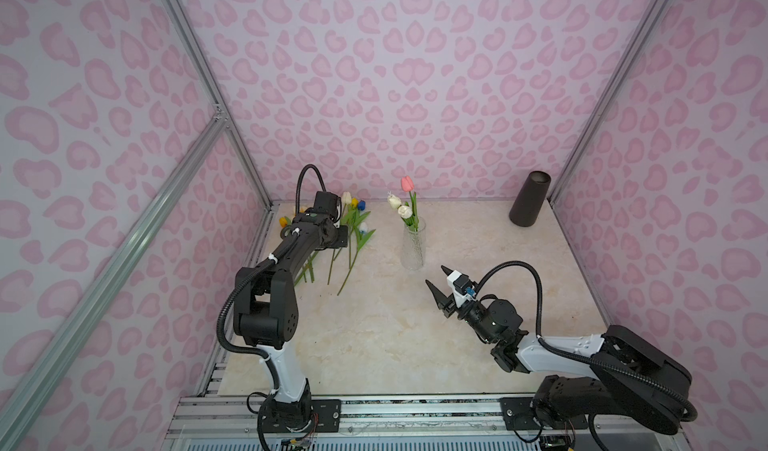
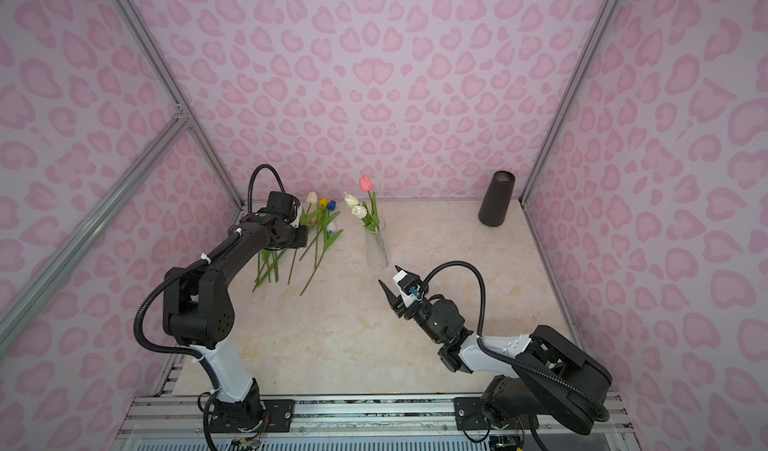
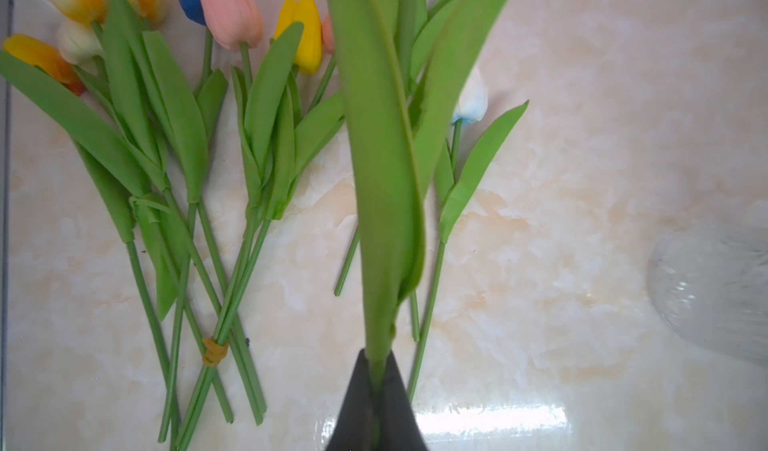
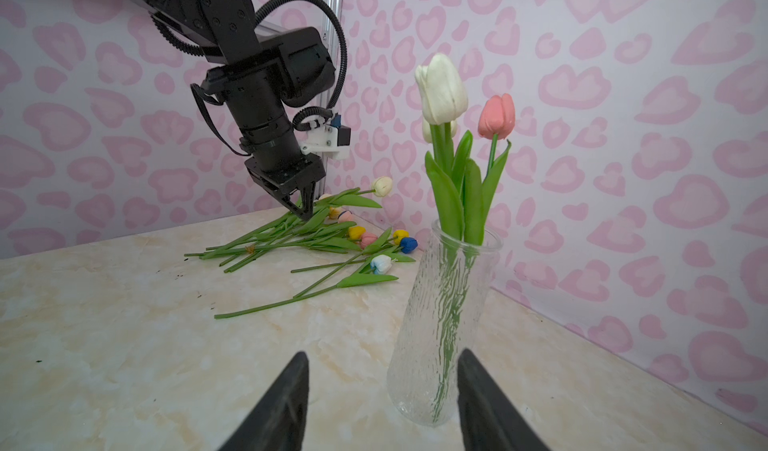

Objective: Arrange the flowers into the vase
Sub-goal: 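Raise the cream tulip high and carry it over the vase with the left gripper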

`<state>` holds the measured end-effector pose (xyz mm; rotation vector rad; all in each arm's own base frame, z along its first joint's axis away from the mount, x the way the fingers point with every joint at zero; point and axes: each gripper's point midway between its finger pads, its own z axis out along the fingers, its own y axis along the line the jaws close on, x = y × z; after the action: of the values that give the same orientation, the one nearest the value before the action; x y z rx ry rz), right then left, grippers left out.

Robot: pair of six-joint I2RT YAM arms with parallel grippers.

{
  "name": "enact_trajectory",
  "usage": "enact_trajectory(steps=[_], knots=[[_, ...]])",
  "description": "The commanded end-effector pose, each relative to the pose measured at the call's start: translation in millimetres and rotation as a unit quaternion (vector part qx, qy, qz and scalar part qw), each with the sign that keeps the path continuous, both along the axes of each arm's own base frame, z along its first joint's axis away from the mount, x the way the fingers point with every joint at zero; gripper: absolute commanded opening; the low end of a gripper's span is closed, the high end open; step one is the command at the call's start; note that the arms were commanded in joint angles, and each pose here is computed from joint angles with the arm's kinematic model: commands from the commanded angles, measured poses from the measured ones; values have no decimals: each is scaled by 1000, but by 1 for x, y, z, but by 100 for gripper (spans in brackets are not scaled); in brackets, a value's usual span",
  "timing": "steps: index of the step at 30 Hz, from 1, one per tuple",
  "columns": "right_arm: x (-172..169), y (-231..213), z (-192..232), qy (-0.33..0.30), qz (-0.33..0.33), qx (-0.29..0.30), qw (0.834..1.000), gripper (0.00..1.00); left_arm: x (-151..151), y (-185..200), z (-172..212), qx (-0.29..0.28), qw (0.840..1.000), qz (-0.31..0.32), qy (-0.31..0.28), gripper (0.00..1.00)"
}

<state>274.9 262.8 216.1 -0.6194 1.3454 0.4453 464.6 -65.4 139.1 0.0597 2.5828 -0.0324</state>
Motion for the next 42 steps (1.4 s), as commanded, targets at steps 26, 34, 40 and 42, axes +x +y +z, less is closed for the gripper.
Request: enact_trajectory(steps=[26, 34, 40, 42], knots=[[1, -5, 6, -18, -11, 28, 999, 55, -191, -181, 322, -321, 671, -359, -564, 3], [-2, -8, 9, -22, -12, 33, 999, 56, -160, -228, 319, -340, 668, -365, -552, 3], [-2, -11, 9, -25, -19, 31, 999, 56, -121, -264, 305, -337, 692, -359, -528, 3], [-2, -13, 9, -26, -22, 30, 999, 55, -107, -271, 295, -315, 715, -334, -528, 3]])
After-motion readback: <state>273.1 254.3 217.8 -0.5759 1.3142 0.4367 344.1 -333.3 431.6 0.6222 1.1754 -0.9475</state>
